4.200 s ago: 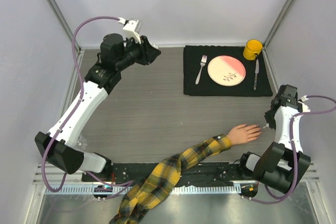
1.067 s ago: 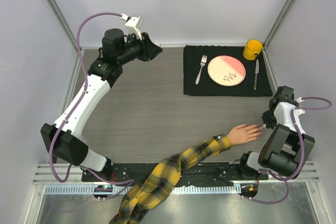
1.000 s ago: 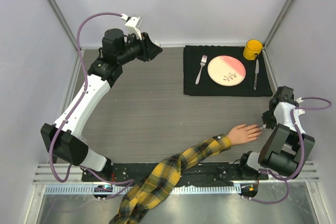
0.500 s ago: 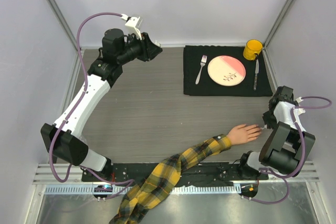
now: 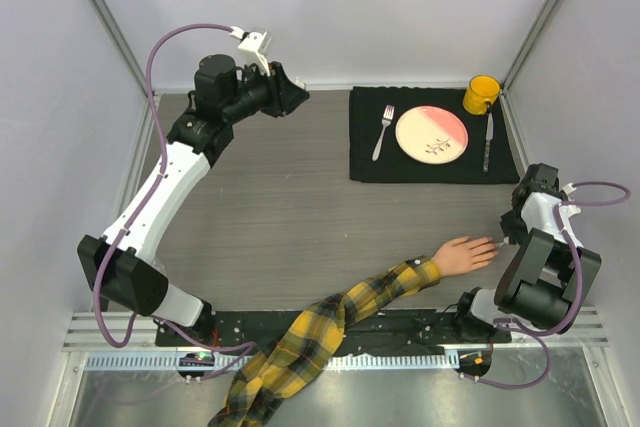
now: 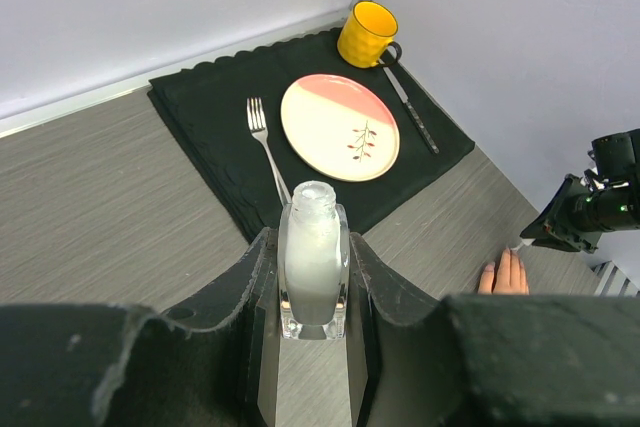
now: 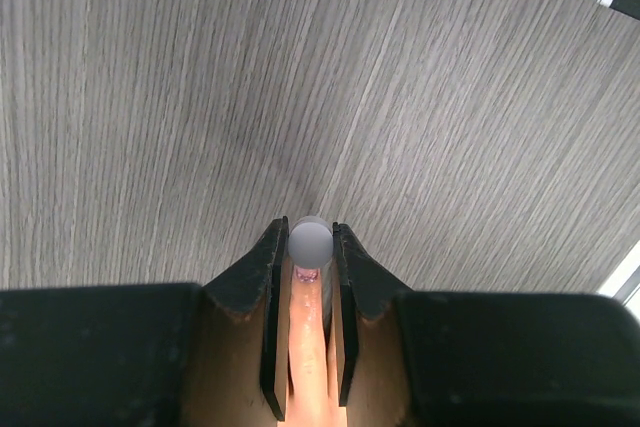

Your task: Paint the nails

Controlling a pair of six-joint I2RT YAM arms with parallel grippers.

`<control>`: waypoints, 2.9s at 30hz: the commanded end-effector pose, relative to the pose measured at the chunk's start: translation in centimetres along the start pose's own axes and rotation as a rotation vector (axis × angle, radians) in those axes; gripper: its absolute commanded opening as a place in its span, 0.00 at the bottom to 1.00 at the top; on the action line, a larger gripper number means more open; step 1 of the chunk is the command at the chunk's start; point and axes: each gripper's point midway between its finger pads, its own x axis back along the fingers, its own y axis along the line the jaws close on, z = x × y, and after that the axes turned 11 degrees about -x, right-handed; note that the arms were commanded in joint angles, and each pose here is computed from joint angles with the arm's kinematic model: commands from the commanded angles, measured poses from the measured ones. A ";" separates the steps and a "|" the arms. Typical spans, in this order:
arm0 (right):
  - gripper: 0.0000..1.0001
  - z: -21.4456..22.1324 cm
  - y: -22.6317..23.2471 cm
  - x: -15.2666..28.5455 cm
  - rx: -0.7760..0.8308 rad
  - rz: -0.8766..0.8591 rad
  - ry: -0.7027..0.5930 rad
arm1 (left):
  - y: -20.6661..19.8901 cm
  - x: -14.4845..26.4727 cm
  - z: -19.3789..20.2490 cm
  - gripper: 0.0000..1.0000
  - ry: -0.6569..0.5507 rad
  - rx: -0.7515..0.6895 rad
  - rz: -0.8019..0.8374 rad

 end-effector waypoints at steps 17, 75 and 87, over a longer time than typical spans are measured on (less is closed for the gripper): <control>0.00 0.7 0.6 2.9 0.004 -0.054 -0.012 | -1.0 1.6 -2.8 0.00 -0.096 -0.031 0.024; 0.00 1.1 0.8 2.6 0.052 -0.034 -0.024 | -1.2 1.7 -2.6 0.00 -0.085 -0.028 0.024; 0.00 -0.4 0.5 1.4 0.074 0.009 -0.073 | -1.3 1.7 -2.9 0.00 -0.088 -0.034 0.024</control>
